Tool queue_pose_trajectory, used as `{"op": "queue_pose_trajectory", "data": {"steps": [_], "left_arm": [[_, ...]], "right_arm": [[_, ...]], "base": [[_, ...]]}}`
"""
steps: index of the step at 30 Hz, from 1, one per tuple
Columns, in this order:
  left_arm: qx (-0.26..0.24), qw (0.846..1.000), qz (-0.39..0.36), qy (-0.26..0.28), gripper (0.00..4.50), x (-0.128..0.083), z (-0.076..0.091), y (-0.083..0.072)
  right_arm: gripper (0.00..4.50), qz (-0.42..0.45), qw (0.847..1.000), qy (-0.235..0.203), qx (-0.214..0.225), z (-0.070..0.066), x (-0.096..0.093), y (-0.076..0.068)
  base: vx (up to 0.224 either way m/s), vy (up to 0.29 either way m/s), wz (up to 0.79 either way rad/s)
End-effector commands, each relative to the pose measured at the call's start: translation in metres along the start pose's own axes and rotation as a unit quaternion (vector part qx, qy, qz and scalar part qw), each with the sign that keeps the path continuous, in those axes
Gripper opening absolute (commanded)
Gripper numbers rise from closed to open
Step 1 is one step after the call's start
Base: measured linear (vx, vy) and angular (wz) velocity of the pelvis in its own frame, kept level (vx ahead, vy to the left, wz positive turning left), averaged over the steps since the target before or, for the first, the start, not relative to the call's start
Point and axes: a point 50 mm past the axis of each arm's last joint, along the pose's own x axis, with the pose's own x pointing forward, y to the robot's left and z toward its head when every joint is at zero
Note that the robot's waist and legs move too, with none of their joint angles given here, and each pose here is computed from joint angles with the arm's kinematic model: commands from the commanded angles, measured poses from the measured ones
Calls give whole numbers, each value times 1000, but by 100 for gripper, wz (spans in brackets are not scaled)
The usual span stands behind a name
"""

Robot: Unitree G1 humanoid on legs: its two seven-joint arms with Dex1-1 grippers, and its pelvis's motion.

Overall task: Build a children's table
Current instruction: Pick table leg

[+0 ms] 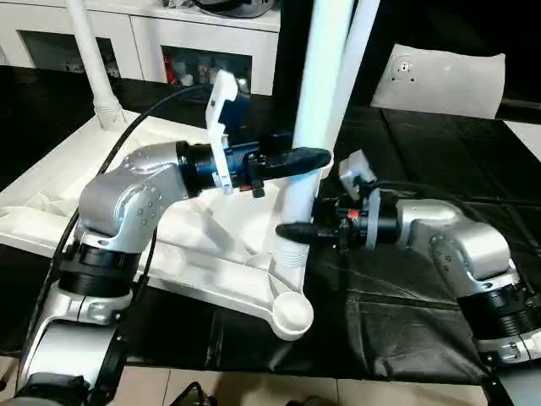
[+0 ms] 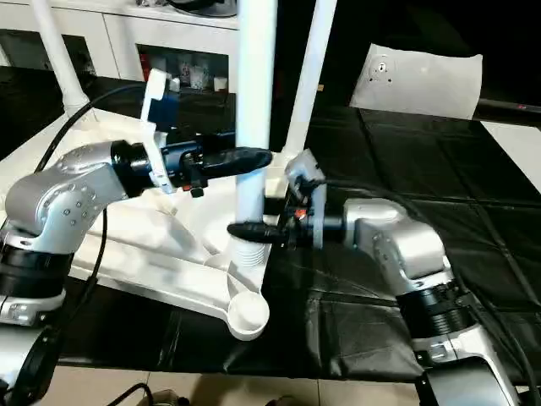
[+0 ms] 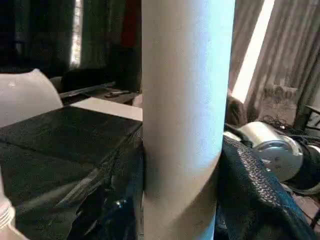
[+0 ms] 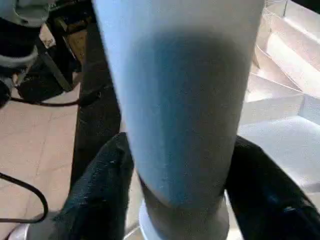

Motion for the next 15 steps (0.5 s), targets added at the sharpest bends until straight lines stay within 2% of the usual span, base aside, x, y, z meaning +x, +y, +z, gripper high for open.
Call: {"op": "queue_pose_trajectory", "data": {"steps": [1, 7, 8, 15], "left_arm": [[17, 1000, -13, 1, 176, 6, 7, -2], [22, 999, -25, 6, 176, 9, 9, -1], [22, 999, -26, 6, 176, 9, 9, -1], [21, 999, -32, 4, 176, 12, 11, -1]], "right_arm": [[237, 8, 1000, 17, -9, -2, 0, 0], [234, 1, 1000, 21, -13, -4, -1, -2], [218, 1, 1000, 21, -13, -3, -1, -2], [193, 12, 1000, 19, -9, -5, 0, -1]], "base": [[0, 0, 0], [0, 0, 0], [0, 0, 0], [0, 0, 0]]}}
